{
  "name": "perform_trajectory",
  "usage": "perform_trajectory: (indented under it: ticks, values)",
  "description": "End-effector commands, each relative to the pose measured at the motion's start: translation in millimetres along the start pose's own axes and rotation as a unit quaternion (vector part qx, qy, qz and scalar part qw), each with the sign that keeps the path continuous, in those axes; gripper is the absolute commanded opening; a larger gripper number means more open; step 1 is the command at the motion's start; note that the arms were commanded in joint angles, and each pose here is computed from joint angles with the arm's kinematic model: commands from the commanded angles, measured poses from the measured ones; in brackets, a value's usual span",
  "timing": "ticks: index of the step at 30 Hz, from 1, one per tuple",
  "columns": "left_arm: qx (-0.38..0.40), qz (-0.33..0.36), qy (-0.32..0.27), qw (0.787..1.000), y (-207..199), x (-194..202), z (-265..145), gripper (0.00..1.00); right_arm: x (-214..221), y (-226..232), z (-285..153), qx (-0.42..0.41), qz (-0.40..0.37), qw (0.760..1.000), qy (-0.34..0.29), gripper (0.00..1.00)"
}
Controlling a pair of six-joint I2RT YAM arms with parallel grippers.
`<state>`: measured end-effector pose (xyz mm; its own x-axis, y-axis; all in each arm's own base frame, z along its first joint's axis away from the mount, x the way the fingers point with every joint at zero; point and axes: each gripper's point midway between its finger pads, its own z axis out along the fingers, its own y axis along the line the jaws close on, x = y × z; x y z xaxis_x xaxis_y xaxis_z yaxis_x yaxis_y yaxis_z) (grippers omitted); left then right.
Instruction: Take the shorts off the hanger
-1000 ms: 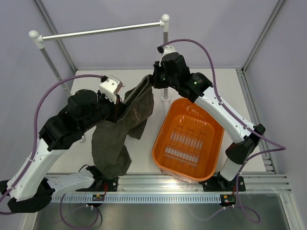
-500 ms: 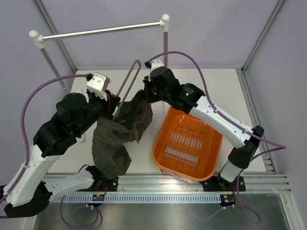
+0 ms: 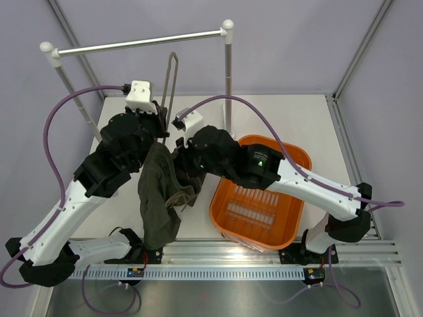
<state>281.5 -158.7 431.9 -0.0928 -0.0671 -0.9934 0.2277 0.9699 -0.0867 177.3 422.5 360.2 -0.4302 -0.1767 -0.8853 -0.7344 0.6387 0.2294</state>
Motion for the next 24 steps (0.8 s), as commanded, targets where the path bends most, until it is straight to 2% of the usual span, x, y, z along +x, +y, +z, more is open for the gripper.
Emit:
perform_trajectory:
  ticks: [1, 5, 12, 16, 18, 19, 21, 24]
  values:
    - [-0.054, -0.073, -0.114, 0.989, 16.1, -57.7, 0.0, 0.0, -29.9, 18.7, -35.7, -0.034, -0.013, 0.998, -0.053, 0.0]
    - [-0.074, -0.078, -0.136, 0.985, 21.8, -73.0, 0.0, 0.0, -27.9, 37.9, -48.3, -0.063, -0.03, 0.996, -0.055, 0.0]
    - [-0.123, -0.093, -0.214, 0.964, 48.5, -103.8, -18.6, 0.0, -35.8, 59.3, -73.0, -0.079, -0.065, 0.993, -0.064, 0.0]
    - [-0.175, -0.069, -0.228, 0.955, 66.7, -104.1, -23.5, 0.0, -53.9, 59.1, -85.2, -0.068, -0.079, 0.991, -0.084, 0.0]
    - [-0.201, -0.095, -0.263, 0.939, 80.4, -112.5, -35.2, 0.0, -60.4, 57.8, -89.9, -0.064, -0.084, 0.99, -0.09, 0.0]
    - [-0.213, -0.073, -0.26, 0.939, 83.6, -101.6, -33.1, 0.0, -61.1, 57.8, -91.7, -0.065, -0.086, 0.99, -0.09, 0.0]
    - [-0.224, -0.093, -0.282, 0.928, 95.3, -105.8, -44.8, 0.0, -61.9, 61.5, -95.4, -0.071, -0.086, 0.989, -0.092, 0.0]
    - [-0.213, -0.099, -0.295, 0.926, 98.0, -101.9, -49.6, 0.0, -57.9, 71.8, -98.6, -0.093, -0.088, 0.988, -0.089, 0.0]
